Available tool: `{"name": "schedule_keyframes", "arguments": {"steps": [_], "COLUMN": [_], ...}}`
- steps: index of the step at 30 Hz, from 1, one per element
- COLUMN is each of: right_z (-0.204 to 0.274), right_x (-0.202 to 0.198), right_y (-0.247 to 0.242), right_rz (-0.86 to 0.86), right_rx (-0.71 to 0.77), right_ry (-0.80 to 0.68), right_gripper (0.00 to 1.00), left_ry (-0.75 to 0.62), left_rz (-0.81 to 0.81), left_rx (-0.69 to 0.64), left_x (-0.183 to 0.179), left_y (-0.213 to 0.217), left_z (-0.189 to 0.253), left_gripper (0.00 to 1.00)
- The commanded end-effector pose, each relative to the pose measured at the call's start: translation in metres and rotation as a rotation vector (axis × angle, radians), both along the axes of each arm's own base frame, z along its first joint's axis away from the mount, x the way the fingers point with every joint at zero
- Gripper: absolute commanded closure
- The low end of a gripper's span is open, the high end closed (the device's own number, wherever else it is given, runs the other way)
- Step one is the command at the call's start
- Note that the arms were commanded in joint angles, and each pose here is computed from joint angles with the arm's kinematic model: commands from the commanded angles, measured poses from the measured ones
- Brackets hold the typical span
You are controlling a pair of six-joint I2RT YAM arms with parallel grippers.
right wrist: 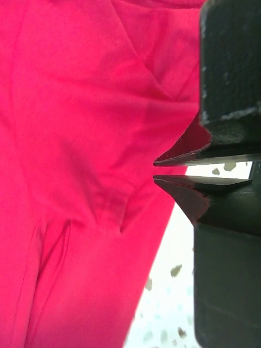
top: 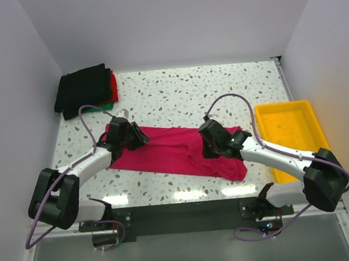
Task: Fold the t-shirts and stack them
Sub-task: Fold the tshirt
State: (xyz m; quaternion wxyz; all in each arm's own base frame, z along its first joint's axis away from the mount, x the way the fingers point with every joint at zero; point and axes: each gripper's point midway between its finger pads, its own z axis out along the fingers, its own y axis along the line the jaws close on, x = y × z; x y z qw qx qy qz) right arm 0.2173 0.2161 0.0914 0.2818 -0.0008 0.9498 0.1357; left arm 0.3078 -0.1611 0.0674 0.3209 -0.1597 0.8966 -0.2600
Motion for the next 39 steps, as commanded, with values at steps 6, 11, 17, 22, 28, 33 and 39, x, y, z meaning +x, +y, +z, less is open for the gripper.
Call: {"name": "schedule_keyframes", "arguments": {"steps": [6,11,17,22,28,33,39], "right_z": [-0.056,-0.08,-0.093,-0.09,-0.079,-0.067,-0.089], "right_x": [-0.021,-0.031,-0.013,0.028,0.094,0.161,0.221], "right_y": [-0.002,-0.005,-0.023,-0.048,-0.052,-0.026,-0.007], "right_rz": [-0.025,-0.05,-0.134,-0.212,-0.224,-0.162,-0.035], "right_rx": [0.004,-0.011,0.002,-0.025,-0.174,-0.238,-0.358], "right_ry": [0.143,0.21,0.252,0.245,0.215,0.182,0.182], "right_gripper": [0.86,0.86,0.87,0.88,0.87,0.87,0.86], "left_ry": [-0.025,0.025,0.093,0.126,0.137,0.144,0.113], "left_rz": [-0.062,-0.061,-0.037,-0.041,-0.037,-0.034,-0.069], "left_rx": [0.083,0.173,0.289,0.295,0.224,0.074,-0.067], "left_x": [0.003,-0.006,-0.033,-0.058,-0.075,-0.085,-0.057], "left_y": [-0.022,-0.02,-0.01,-0.012,-0.024,-0.058,-0.114], "left_z": [-0.011,-0.037,-0.061,-0.067,-0.053,-0.04,-0.015], "left_gripper": [0.73,0.83,0.9,0.94,0.94,0.94,0.91]}}
